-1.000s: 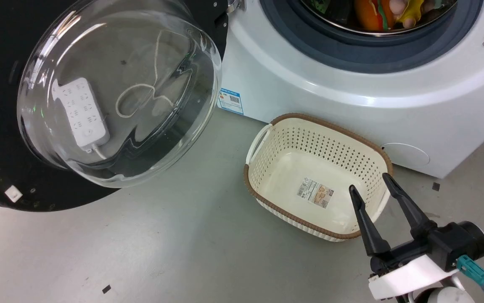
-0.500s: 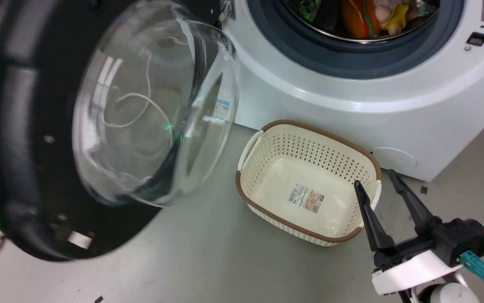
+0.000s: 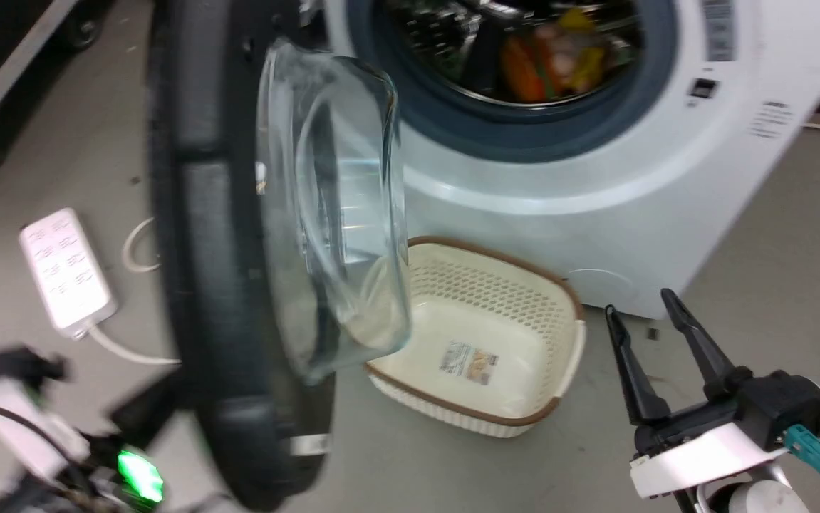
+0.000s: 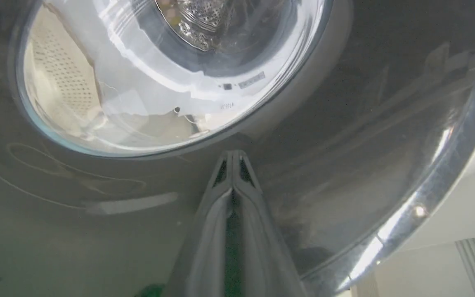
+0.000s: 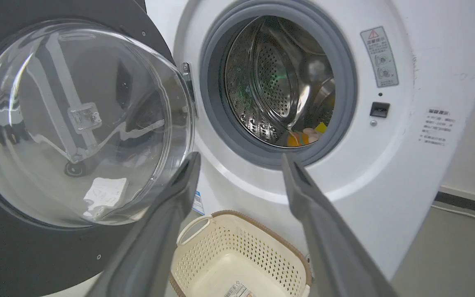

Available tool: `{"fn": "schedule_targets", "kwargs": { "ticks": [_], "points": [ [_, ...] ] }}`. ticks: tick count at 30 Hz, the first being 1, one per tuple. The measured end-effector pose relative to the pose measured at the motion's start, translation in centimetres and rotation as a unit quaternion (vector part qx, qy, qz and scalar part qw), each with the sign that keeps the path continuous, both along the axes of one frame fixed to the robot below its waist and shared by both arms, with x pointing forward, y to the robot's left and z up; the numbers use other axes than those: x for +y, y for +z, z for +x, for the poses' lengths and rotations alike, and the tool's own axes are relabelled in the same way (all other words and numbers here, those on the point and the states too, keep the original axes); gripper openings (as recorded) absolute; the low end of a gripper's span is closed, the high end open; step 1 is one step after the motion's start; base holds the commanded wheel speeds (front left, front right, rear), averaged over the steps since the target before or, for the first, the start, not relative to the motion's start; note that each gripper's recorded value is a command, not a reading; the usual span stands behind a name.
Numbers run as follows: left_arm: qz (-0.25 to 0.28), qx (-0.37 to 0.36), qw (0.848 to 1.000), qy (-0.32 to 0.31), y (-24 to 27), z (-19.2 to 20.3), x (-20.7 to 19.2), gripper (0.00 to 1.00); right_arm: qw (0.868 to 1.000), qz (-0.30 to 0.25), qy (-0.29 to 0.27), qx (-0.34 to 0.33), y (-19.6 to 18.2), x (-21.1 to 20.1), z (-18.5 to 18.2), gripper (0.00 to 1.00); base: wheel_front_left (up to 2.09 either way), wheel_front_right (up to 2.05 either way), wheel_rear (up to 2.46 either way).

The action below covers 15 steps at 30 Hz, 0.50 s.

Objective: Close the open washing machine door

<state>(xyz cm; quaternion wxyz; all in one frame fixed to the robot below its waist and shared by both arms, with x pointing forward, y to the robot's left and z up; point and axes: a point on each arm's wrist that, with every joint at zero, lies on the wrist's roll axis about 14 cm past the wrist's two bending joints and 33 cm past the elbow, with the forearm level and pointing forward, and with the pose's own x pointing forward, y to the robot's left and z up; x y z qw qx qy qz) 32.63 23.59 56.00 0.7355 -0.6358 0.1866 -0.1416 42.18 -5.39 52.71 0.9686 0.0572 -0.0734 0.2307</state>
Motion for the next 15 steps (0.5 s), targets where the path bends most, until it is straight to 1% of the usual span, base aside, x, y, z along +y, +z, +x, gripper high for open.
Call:
{"fn": "schedule_targets", "kwargs": {
  "ticks": [2, 9, 11, 13, 14, 15],
  "points": [
    [-0.041, 0.000, 0.999, -0.020, -0.7, 0.2, -2.4, 0.00, 1.000, 0.000, -0.021, -0.002, 0.3, -1.3, -0.2, 1.00, 0.00, 0.00, 0.00],
    [-0.124, 0.003, 0.988, -0.094, -2.5, 1.6, -11.4, 0.00, 0.996, -0.002, -0.090, -0.001, 0.4, -5.8, -1.1, 1.00, 0.00, 0.00, 0.00],
    [-0.143, 0.005, 0.983, -0.112, -2.8, 2.2, -13.6, 0.00, 0.994, -0.004, -0.112, 0.001, 0.3, -7.3, -1.4, 1.00, 0.00, 0.00, 0.00],
    [-0.150, 0.010, 0.980, -0.129, -3.3, 2.7, -15.5, 0.00, 0.991, -0.005, -0.134, 0.004, 0.1, -8.7, -1.8, 1.00, 0.00, 0.00, 0.00],
    [-0.161, 0.021, 0.976, -0.142, -4.0, 3.2, -17.3, 0.00, 0.988, -0.007, -0.157, 0.008, -0.1, -10.3, -2.3, 1.00, 0.00, 0.00, 0.00],
    [-0.166, 0.023, 0.975, -0.148, -4.2, 3.5, -18.1, 0.00, 0.986, -0.008, -0.168, 0.011, -0.3, -11.0, -2.5, 1.00, 0.00, 0.00, 0.00]
  ]
}}
